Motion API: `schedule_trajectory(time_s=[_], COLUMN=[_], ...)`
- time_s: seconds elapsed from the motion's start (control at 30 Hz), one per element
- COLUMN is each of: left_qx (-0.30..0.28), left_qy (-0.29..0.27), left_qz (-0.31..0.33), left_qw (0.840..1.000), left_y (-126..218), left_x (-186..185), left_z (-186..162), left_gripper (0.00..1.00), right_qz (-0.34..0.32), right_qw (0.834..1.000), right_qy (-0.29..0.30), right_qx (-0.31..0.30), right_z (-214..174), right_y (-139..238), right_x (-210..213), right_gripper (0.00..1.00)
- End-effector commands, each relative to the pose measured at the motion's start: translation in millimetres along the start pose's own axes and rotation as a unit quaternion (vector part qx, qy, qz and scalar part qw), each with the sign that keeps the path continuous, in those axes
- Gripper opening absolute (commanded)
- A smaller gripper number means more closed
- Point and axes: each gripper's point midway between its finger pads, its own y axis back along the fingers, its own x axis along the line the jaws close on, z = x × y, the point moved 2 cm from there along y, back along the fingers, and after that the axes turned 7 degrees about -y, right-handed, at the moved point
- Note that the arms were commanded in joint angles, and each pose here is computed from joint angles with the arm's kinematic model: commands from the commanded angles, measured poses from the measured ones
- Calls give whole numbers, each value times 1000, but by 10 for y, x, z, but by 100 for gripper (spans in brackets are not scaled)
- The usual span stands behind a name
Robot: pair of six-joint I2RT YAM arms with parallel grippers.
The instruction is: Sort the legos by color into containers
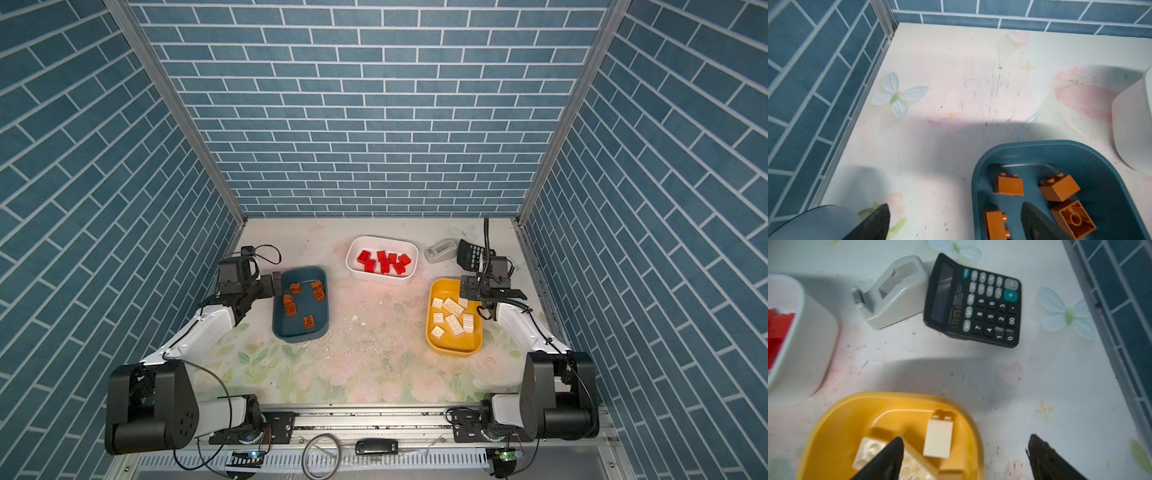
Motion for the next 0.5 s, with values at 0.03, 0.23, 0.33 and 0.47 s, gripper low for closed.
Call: schedule_trajectory(time_s=[0.03,0.23,0.33,0.47], left_qx=[-58,-76,-77,-78], left_qy=[-49,-71,-79,-68], left_qz=[34,40,34,12], left_qw=[997,994,993,995], left_y=[-83,-115,-116,-186], left_x=[-18,-75,-97,-166], left_z=[123,126,96,83], left_gripper=[100,100,100,100], right_qz=[-58,-30,-27,-11], right_qw=[993,988,986,984], right_qy=[35,7,5,12], right_qx=[-99,-150,-162,-177], right_z=[276,253,243,239], right_y=[-145,-278,-247,-167], right_x=[-241,-262,-268,-224], right_gripper=[95,99,99,99])
